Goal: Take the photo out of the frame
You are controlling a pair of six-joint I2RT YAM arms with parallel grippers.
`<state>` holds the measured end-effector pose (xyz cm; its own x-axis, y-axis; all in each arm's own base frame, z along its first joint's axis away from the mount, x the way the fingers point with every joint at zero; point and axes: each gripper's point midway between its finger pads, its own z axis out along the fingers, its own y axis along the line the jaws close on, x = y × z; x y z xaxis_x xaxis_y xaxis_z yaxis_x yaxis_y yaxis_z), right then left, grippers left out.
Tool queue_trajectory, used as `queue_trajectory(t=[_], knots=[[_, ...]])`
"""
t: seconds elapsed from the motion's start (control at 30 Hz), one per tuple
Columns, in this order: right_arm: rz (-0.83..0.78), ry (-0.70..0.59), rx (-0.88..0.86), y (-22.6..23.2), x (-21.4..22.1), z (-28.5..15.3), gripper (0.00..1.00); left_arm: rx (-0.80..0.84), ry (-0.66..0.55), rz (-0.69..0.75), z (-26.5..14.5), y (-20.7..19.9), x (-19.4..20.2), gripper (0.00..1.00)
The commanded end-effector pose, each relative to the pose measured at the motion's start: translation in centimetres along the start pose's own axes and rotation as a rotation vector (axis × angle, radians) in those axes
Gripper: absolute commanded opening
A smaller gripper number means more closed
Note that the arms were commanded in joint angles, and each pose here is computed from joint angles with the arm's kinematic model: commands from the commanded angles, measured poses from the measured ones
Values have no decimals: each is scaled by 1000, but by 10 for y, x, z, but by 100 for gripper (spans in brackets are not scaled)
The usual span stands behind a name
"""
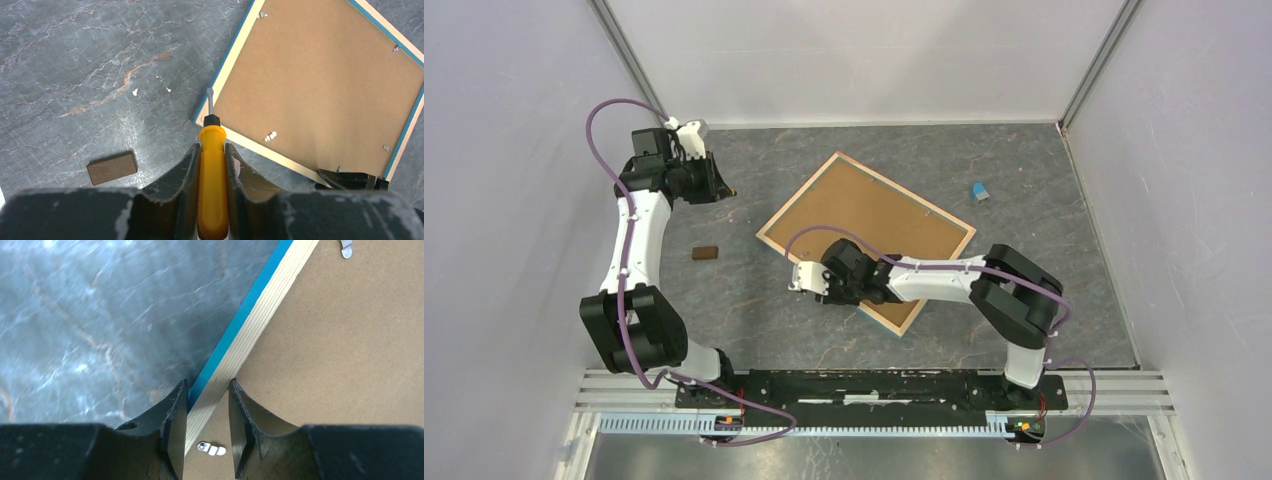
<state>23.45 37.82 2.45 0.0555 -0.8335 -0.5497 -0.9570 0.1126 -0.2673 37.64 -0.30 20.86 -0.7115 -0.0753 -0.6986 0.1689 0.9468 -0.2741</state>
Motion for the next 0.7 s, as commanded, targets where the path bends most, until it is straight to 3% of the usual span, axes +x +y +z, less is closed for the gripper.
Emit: queue_trajectory(t=[0.0, 0.3, 0.67], knots=[[-153, 58, -180, 47, 38, -14, 0, 23, -33, 45, -10, -6, -14, 2], [-319, 71, -192, 57, 73, -36, 0, 31, 37, 114, -5, -10, 8, 2], [-439, 73, -218, 74, 107, -59, 0, 20, 141, 346, 13, -52, 31, 2]])
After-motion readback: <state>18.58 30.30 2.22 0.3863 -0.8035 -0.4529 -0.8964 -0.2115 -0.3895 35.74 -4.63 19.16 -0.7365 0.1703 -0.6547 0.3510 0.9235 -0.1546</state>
